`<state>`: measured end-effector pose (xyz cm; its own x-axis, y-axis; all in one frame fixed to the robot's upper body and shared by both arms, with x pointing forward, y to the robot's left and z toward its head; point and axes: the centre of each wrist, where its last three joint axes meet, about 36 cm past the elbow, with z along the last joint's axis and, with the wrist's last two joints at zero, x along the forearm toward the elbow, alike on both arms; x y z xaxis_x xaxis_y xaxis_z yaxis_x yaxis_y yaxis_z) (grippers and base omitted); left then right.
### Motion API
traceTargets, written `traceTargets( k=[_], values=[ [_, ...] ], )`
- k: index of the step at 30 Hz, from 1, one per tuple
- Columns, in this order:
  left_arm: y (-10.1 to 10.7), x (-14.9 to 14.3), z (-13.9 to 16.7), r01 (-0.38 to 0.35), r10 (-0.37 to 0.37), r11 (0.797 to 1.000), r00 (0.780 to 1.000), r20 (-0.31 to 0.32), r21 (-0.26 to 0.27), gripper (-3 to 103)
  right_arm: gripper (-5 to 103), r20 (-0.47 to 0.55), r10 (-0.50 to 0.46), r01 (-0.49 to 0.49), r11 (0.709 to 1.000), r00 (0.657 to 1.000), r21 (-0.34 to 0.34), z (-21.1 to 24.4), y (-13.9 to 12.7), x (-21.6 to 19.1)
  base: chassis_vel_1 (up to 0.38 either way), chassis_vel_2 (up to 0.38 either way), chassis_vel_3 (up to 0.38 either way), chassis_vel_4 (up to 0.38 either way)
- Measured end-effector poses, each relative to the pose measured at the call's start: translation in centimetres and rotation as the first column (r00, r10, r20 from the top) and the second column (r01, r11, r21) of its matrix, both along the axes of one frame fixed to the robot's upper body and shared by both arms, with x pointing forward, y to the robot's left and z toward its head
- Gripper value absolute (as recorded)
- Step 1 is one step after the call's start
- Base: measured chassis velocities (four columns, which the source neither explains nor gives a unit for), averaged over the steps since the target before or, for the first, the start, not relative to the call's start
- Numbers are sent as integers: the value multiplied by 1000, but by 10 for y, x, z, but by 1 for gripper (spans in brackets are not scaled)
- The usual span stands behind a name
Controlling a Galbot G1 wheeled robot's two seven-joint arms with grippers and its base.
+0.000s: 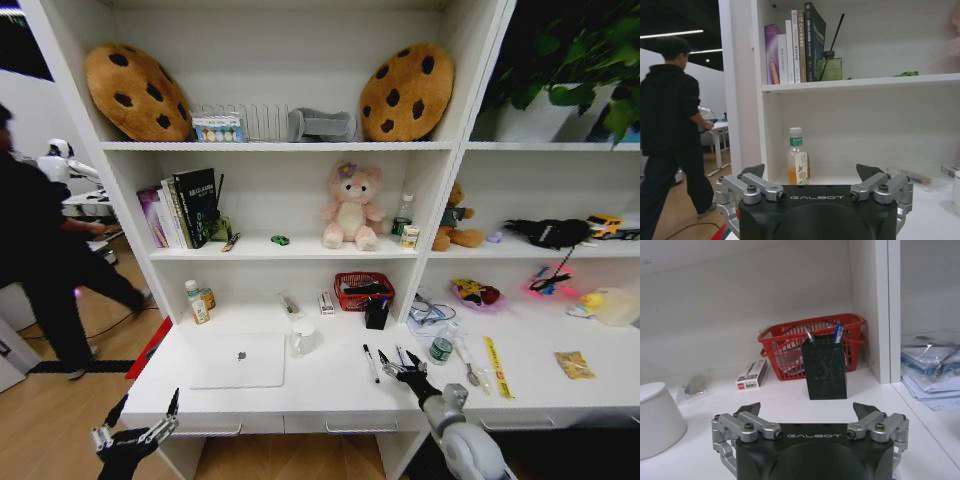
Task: Organize the objects on the table.
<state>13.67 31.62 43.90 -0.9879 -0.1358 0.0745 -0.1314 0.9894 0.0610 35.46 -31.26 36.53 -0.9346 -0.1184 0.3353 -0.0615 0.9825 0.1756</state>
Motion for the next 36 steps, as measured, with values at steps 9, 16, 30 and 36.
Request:
traceTargets(
  k=[9,16,30,36],
  values=[
    [0,0,0,0,0,1000,1000,0,0,100,100,-111,48,-44,998,993,36,3,23,40,0,0,0,0],
    [0,0,0,0,0,1000,1000,0,0,100,100,-163,60,-58,998,985,19,-2,41,59,0,0,0,0],
    [0,0,0,0,0,1000,1000,0,0,100,96,-209,45,-41,999,977,22,-20,49,70,0,0,0,0],
    [0,0,0,0,0,1000,1000,0,0,100,75,-211,42,-39,999,977,15,-22,47,70,0,0,0,0]
  ],
)
